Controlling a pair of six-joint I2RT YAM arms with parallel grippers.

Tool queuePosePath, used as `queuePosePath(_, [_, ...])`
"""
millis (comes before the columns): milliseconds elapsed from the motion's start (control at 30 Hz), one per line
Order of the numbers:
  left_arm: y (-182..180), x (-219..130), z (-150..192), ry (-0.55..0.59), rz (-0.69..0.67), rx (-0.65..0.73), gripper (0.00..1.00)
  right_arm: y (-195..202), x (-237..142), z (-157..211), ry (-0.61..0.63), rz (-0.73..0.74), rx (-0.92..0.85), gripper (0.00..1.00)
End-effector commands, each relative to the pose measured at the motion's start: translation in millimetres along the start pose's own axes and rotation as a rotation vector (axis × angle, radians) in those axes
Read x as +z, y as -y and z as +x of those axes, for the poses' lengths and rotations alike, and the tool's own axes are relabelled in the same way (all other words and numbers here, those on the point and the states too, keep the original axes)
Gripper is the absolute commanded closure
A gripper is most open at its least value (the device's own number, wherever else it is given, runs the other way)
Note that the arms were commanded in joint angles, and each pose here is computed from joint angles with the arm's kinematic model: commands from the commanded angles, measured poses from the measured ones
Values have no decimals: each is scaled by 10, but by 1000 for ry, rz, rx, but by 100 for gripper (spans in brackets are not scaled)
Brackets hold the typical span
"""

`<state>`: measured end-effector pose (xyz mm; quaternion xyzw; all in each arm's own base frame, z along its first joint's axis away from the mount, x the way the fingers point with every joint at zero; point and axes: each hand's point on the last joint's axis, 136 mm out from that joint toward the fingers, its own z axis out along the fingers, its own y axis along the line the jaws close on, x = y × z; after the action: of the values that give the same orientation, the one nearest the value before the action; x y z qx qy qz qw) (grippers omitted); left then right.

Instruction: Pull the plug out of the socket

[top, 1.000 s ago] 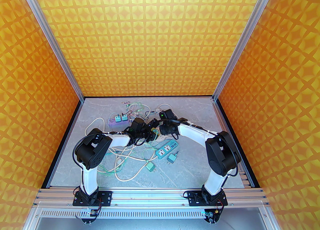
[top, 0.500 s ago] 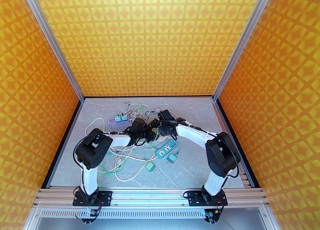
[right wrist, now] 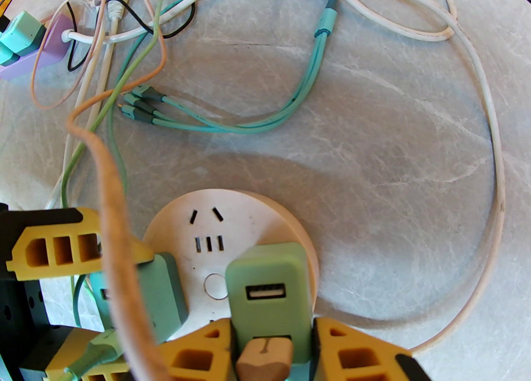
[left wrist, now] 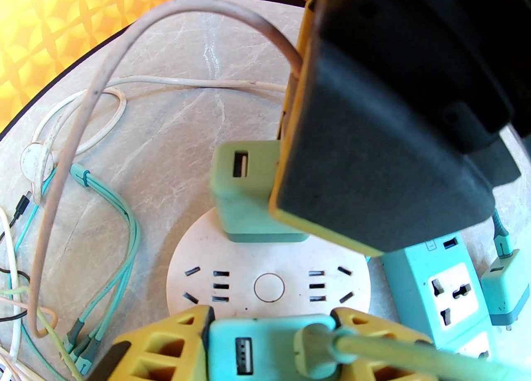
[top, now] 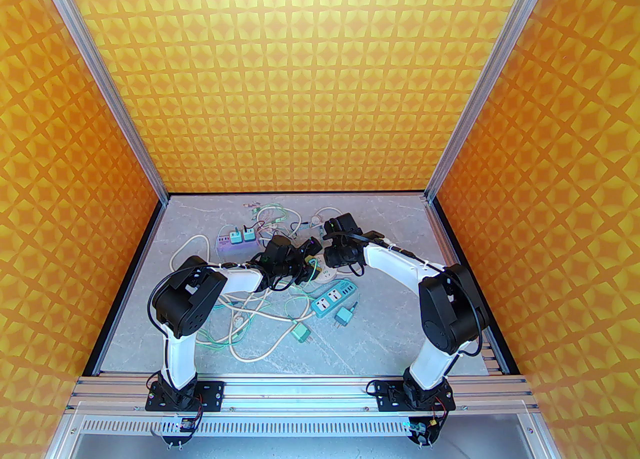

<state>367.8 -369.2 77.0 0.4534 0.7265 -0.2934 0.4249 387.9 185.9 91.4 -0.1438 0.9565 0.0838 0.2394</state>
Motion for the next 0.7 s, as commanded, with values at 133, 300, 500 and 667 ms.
queuePosePath(133, [109, 95, 581, -184, 34, -77, 64, -404, -184, -336, 150, -11, -64, 71])
queuePosePath(300, [102, 114, 593, -194, 36, -80, 64, -577, -69, -221, 127, -28, -88, 71])
queuePosePath(500, [98, 142, 627, -214, 42, -86, 64, -552, -91, -228, 140, -13, -95, 71])
queuePosePath(667, [107, 142, 659, -226, 47, -92, 64, -153, -159, -297, 157, 8, -2, 73])
